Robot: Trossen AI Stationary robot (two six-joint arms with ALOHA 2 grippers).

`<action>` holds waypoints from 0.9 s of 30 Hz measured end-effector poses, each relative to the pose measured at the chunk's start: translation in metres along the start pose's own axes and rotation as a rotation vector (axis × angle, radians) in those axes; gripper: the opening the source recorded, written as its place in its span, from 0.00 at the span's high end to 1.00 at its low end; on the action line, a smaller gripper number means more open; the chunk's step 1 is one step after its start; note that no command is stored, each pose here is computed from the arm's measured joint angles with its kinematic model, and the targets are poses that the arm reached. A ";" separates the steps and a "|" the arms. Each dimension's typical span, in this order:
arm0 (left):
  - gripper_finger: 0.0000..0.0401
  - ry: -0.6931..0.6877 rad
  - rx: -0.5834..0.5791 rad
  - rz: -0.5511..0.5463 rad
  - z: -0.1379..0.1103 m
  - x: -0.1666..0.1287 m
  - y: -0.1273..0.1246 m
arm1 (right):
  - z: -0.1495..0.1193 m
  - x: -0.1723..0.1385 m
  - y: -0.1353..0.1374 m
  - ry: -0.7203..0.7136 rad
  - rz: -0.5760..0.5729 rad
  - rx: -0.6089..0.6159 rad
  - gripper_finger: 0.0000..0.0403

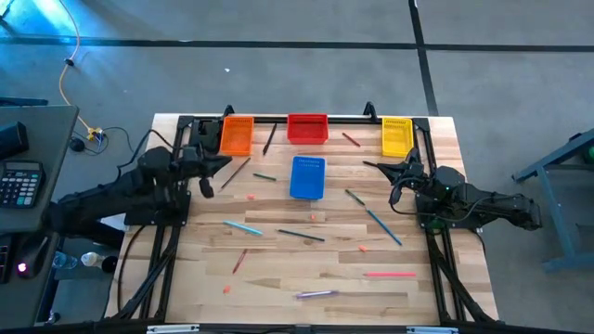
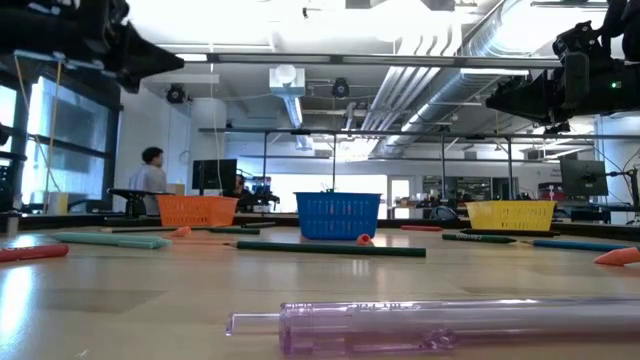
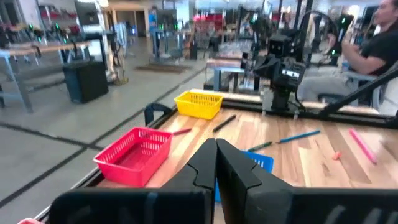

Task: Sort crayons/erasers/pens/pencils in bins
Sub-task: Put the dark green crayon into the orange bin

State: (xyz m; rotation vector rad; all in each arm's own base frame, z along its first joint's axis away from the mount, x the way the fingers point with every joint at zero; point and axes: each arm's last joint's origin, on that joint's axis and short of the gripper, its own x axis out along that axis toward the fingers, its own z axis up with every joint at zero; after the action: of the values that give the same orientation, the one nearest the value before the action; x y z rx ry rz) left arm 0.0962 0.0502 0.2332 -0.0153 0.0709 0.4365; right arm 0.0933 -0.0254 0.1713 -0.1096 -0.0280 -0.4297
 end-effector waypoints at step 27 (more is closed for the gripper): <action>1.00 0.541 0.093 -0.042 0.010 0.096 -0.001 | 0.000 0.000 0.000 0.000 0.000 0.000 1.00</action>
State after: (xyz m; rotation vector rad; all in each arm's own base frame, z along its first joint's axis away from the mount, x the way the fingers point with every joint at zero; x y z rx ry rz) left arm 0.1845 0.0899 0.2367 -0.0425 0.6218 0.3777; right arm 0.0933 -0.0255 0.1713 -0.1097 -0.0277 -0.4298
